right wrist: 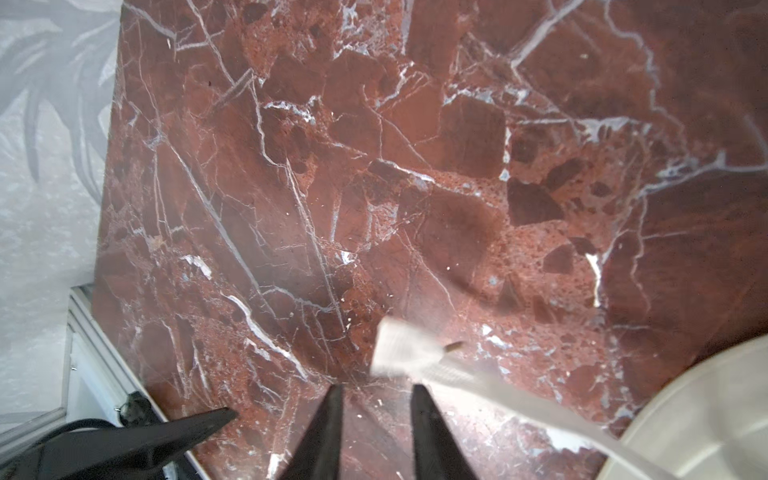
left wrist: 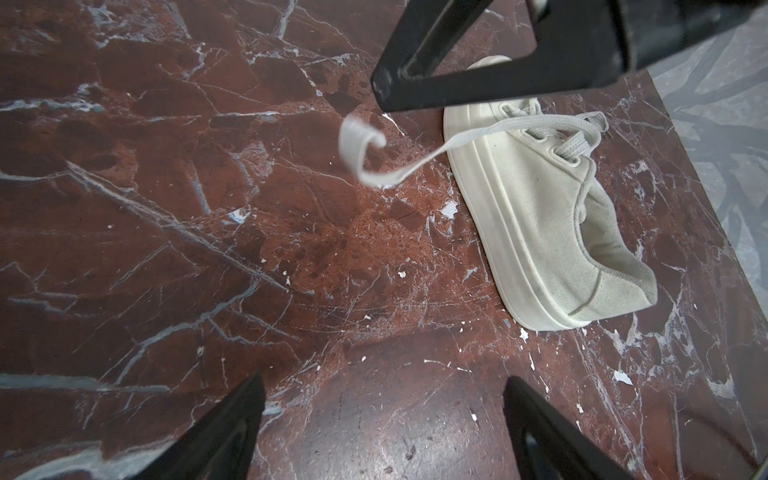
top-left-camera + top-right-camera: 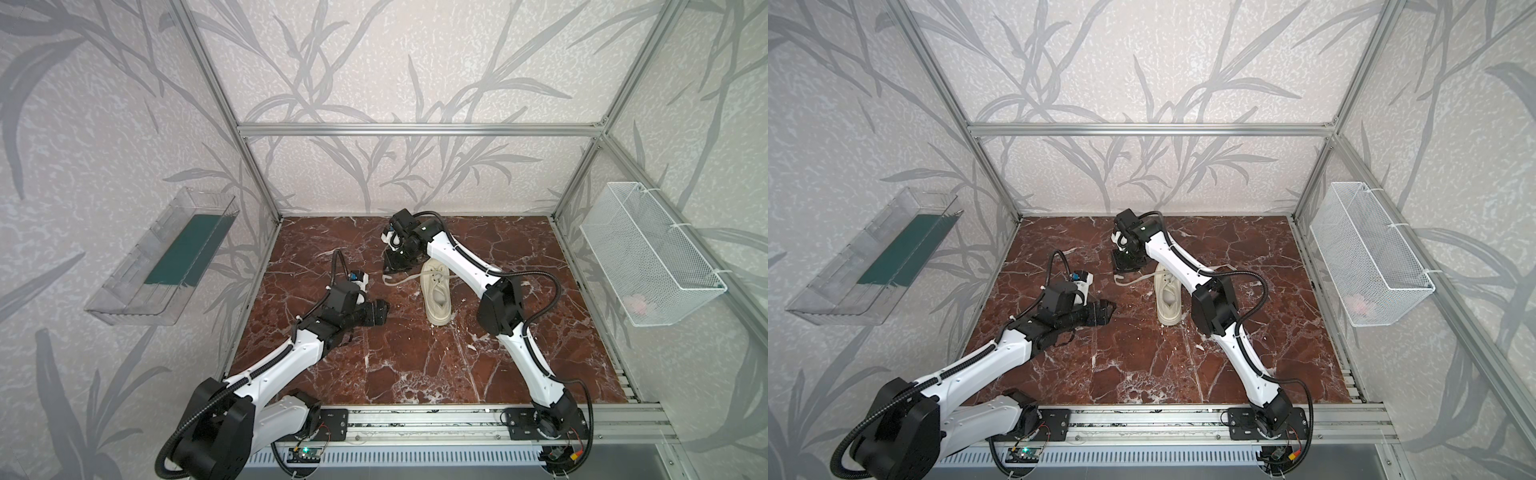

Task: Tie the shoes

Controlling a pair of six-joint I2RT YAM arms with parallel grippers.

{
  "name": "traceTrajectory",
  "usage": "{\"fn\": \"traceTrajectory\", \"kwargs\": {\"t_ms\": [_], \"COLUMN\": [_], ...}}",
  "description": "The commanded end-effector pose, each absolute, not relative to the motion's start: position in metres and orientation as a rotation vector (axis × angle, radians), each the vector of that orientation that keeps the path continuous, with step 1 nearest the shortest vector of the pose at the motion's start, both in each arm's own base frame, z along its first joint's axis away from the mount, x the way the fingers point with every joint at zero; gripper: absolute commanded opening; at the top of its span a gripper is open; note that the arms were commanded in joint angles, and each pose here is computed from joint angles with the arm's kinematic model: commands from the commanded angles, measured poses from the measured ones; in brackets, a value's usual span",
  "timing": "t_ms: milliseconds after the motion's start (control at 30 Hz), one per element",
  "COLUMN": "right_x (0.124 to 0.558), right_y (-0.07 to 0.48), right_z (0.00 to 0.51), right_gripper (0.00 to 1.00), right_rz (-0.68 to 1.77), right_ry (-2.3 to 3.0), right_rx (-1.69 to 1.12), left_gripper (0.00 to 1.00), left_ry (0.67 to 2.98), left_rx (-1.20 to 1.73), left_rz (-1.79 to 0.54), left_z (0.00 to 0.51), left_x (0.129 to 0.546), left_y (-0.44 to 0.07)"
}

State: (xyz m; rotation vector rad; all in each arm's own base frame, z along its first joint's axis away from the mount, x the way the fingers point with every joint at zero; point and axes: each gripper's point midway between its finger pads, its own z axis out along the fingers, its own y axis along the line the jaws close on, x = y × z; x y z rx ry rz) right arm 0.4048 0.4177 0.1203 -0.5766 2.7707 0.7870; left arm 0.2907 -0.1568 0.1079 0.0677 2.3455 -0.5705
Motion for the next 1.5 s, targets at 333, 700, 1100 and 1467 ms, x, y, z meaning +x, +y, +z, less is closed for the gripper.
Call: {"fn": "traceTrajectory", "kwargs": {"t_ms": [333, 700, 1100, 1467], "right_x": [0.407, 0.397, 0.395, 0.445], "right_y": [0.374, 0.178, 0.068, 0.064], "right_z": [0.203, 0.178, 0.092, 0.068], "right_gripper": [0.65, 0.65, 0.64, 0.65], "right_rz": [0.75, 0.591, 0.278, 0.232], "right_ry": [2.652, 2.68, 2.832, 2.837], "right_rx": [-0.502, -0.007, 0.225, 0.201], "left_gripper": [0.92, 0.92, 0.91, 0.91], "left_ry": [2.353, 2.357, 2.378, 2.402], "left_rx": [0.07, 0.118, 0.163, 0.177], "left_rz": [-0.563, -0.587, -0.626, -0.601], "left_z": [0.109, 0.112, 0.106, 0.09], "left_x": [0.295, 0.314, 0.336, 0.35], "left_y": [-0.157, -0.172, -0.191, -0.195]}}
